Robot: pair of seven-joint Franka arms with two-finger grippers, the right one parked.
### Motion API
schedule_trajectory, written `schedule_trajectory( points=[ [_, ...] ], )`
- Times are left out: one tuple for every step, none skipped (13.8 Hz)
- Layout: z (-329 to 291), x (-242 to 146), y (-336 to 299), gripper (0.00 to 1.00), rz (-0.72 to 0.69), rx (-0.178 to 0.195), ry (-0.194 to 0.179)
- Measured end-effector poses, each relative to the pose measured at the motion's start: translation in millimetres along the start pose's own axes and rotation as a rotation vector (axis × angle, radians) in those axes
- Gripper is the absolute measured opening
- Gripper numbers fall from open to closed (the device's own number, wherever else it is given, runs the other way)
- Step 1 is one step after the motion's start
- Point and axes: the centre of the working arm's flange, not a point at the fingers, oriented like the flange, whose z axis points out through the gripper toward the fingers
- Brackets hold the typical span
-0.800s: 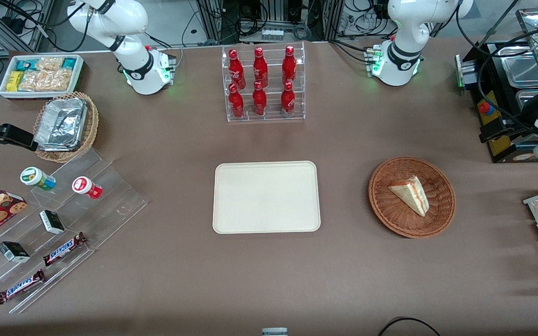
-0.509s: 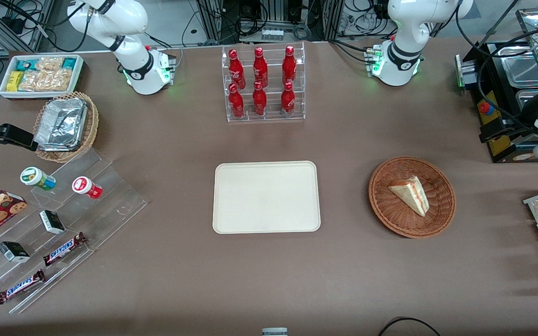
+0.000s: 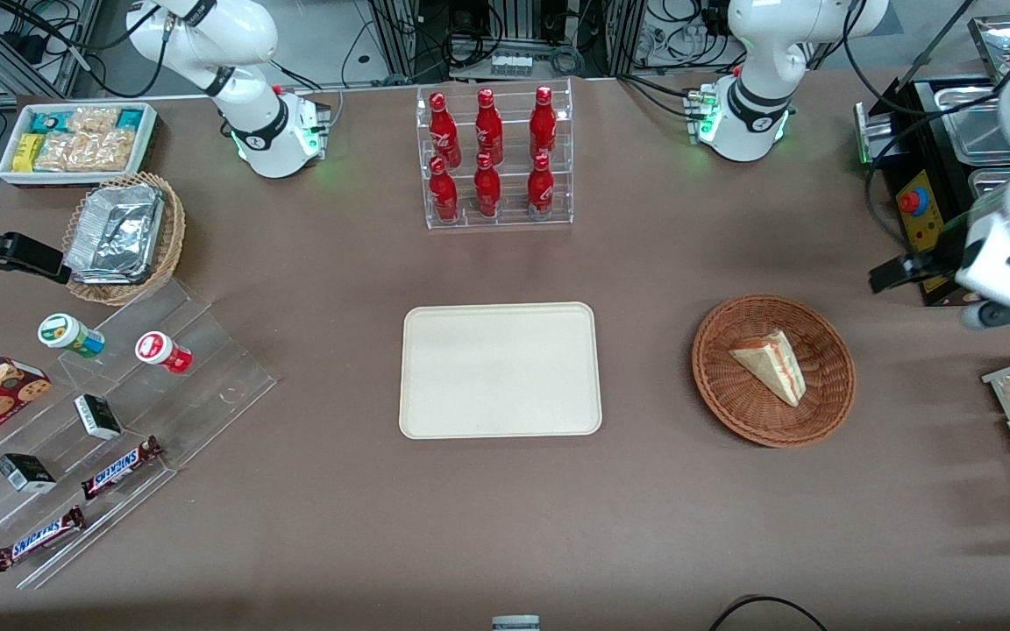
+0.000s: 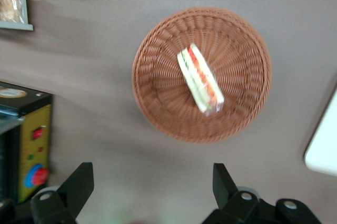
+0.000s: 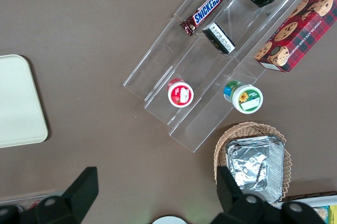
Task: Place sandwich from basket to tray
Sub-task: 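Move the left gripper over the wrapped sandwich in the wicker basket, then lower the left gripper and close it on the wrapped sandwich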
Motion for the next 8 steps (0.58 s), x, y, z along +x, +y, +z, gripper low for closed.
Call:
schedule_trajectory(
  points=[
    [17,-1,13,1.00,-0.046,-0.004,0.015],
    [32,-3,25,1.00,-0.090,-0.008,0.025],
    [47,-5,35,1.00,-0.130,-0.011,0.031],
    [60,-6,42,1.00,-0.163,-0.015,0.038],
    [71,-5,45,1.00,-0.186,-0.021,0.047],
    [82,-5,46,1.00,-0.205,-0.026,0.054],
    [94,-4,47,1.00,-0.219,-0.032,0.061],
    [106,-3,49,1.00,-0.233,-0.037,0.066]
  ],
)
